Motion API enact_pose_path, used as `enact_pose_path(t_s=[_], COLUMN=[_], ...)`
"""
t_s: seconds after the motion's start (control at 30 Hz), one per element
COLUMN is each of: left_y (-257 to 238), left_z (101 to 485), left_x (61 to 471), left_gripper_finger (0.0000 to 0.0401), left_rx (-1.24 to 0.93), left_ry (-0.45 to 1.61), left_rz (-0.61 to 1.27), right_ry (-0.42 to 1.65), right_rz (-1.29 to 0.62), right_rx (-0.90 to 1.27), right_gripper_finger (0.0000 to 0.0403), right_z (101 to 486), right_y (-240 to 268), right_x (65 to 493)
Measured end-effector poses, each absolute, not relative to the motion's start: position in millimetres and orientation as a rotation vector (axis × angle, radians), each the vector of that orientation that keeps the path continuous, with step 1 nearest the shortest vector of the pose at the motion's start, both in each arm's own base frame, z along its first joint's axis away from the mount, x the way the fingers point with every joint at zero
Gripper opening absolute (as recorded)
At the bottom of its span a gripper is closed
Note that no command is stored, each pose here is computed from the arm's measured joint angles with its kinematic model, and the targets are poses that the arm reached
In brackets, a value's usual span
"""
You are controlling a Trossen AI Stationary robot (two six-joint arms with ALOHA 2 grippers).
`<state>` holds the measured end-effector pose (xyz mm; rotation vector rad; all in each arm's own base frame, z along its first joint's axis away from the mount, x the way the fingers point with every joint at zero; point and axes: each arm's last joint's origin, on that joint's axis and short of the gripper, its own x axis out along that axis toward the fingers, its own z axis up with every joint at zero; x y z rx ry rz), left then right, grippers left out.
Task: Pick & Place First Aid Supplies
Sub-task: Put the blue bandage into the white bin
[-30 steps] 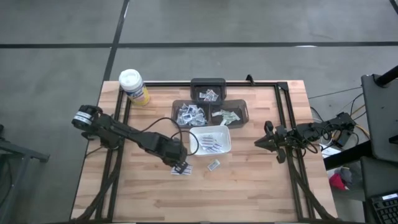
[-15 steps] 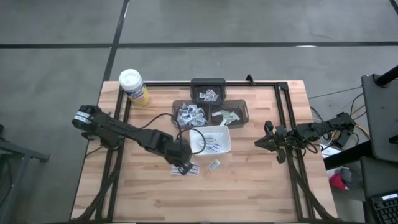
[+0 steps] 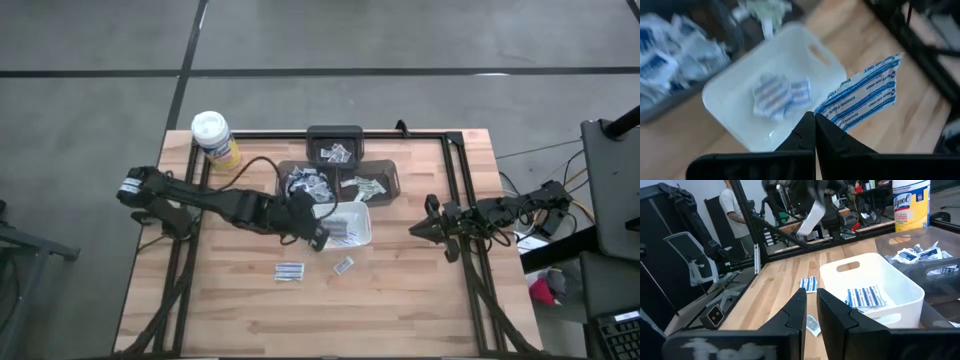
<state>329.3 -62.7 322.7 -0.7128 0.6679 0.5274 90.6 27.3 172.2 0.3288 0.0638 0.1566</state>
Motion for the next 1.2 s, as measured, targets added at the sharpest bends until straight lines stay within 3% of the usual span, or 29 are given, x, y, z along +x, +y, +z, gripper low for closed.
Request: enact_pose_path(t_s=[0.3,0.6,1.2], left_y=[-36.6,-9.5,-5.0], left_z=[338.5,328.2,251.1], left_x=[336.8,348.2,392.3], left_gripper_finger=[0.0,0.0,0.0], left_rx=[-0.697,-0.692,-0.747], left_ry=[0.508,0.491,0.738], left_rz=[0.652,0.739,0.722], right_ry=[0.064,0.064,0.068], right_rz=[0.157,0.157,0.157], right_rx=[0.326,0.327,0.328], right_gripper_finger=[0.0043,0.0043,0.0043], right_z=[172.2,172.2,172.0], right_y=[27.3,27.3,27.4], right_x=[90.6,90.6,90.9])
